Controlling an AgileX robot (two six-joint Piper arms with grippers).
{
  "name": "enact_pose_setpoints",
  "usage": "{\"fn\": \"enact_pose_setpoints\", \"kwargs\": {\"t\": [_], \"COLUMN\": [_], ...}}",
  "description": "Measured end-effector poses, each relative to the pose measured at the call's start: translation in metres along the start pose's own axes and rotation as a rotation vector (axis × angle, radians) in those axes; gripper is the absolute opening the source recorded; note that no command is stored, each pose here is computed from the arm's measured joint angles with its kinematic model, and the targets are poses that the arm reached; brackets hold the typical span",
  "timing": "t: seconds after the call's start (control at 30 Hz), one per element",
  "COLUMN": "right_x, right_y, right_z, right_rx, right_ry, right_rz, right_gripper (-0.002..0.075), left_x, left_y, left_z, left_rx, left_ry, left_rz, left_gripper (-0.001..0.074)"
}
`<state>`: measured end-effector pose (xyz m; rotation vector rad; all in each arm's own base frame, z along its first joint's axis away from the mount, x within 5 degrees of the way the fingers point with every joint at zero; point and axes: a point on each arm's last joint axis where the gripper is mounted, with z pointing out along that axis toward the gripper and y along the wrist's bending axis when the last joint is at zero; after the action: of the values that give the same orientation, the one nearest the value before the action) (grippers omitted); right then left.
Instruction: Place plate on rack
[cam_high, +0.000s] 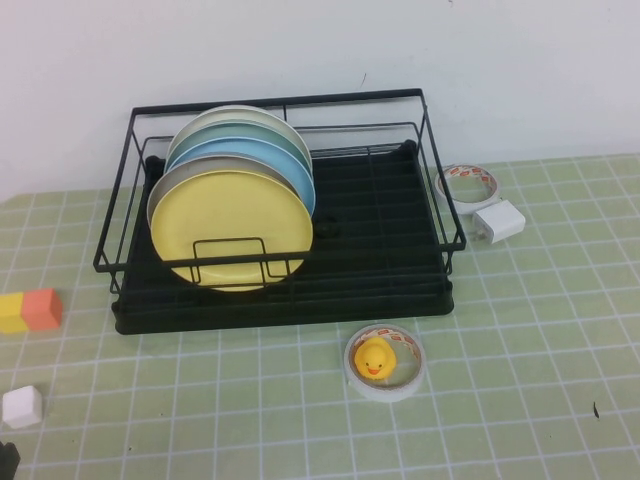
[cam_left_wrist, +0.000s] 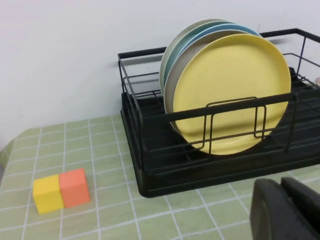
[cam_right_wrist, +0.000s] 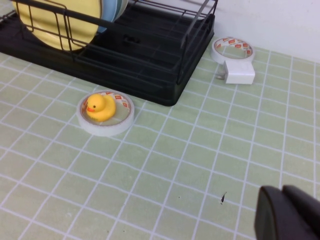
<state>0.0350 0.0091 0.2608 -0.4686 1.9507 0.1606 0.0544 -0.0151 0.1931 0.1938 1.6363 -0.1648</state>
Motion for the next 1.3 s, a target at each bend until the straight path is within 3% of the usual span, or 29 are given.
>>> {"fn": "enact_pose_setpoints", "kwargs": {"t": [0.43,0.7,0.8,1.3], "right_x": [0.000,0.000,0.000,0.000], "right_y": [0.000,0.000,0.000,0.000], "right_z": [0.000,0.000,0.000,0.000], "right_rx": [0.000,0.000,0.000,0.000], "right_ry": [0.000,-0.002,-0.002,-0.002], "right_rz": [0.000,0.000,0.000,0.000], "right_gripper": [0.0000,0.0000,0.0000,0.0000], "left_x": [0.002,0.017,0.017,0.017], "left_y": [-0.001,0.004,0.005,0.006], "left_z": [0.000,-0.002,-0.002,-0.003], "left_rx": [0.011,-0.076,-0.096,-0.091], "left_ry": [0.022,0.184,0.190,0.204], "left_rz": [-0.023,-0.252,-0.277,-0.136], "left_gripper": [-0.0001,-0.0001,-0.0001,-0.0001]}}
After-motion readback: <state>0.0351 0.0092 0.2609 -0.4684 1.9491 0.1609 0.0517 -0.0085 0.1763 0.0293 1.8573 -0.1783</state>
